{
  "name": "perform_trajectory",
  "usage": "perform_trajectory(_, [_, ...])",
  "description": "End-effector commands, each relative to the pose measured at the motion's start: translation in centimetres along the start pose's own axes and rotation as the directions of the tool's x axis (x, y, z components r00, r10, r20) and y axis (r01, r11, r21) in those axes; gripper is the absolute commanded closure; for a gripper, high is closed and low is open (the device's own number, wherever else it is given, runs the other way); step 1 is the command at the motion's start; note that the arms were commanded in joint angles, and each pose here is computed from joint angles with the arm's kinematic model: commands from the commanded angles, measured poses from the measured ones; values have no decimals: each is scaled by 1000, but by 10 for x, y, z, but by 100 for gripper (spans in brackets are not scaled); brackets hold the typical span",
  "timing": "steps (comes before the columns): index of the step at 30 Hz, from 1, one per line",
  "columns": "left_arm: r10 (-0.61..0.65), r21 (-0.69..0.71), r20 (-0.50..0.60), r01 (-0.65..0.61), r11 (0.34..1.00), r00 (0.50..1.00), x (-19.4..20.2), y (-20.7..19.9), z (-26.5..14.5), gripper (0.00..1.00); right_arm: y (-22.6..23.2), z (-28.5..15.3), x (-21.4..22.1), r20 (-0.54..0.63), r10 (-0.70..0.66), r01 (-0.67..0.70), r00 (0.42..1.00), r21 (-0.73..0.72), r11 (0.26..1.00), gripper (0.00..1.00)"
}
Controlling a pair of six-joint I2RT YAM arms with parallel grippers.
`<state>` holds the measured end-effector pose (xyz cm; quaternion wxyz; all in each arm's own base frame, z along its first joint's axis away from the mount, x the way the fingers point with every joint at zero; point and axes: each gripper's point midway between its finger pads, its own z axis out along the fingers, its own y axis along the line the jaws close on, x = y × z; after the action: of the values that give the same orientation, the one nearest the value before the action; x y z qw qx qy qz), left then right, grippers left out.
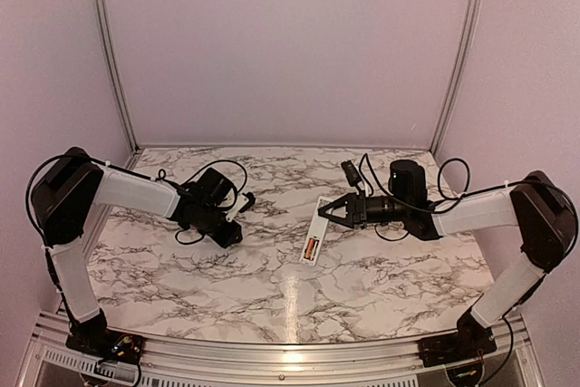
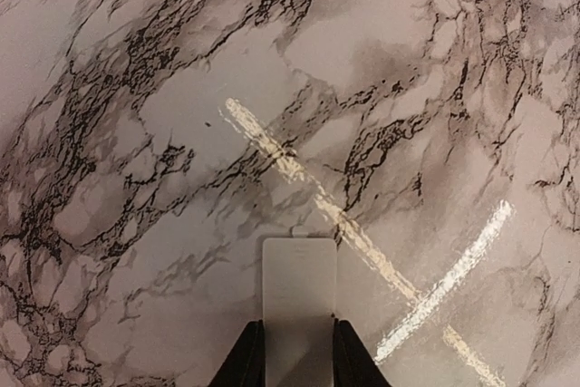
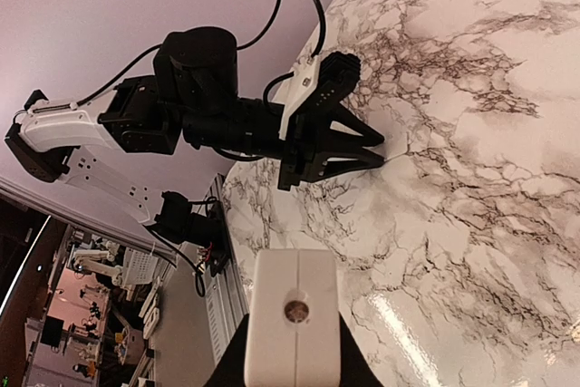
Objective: Load the batteries into the remote control
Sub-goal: Pick up the battery cover from the center of the board.
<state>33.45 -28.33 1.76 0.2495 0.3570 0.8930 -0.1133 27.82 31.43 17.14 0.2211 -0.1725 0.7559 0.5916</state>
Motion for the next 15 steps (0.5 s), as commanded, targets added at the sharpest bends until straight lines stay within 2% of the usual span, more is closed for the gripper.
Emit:
perform_trajectory(1, [-41, 25, -57, 42, 999, 998, 16, -8, -10, 81, -2, 0, -5, 9, -7, 7, 1000, -8, 1000, 100])
perform_trajectory(11, [-60, 43, 66, 57, 997, 996, -9, -39, -39, 83, -20, 3, -3, 43, 45, -45, 998, 19, 999, 100])
perform_trajectory(15, [-49, 40, 97, 45, 998, 994, -14, -55, -46, 83, -34, 6, -4, 86, 105, -108, 991, 35, 993, 100])
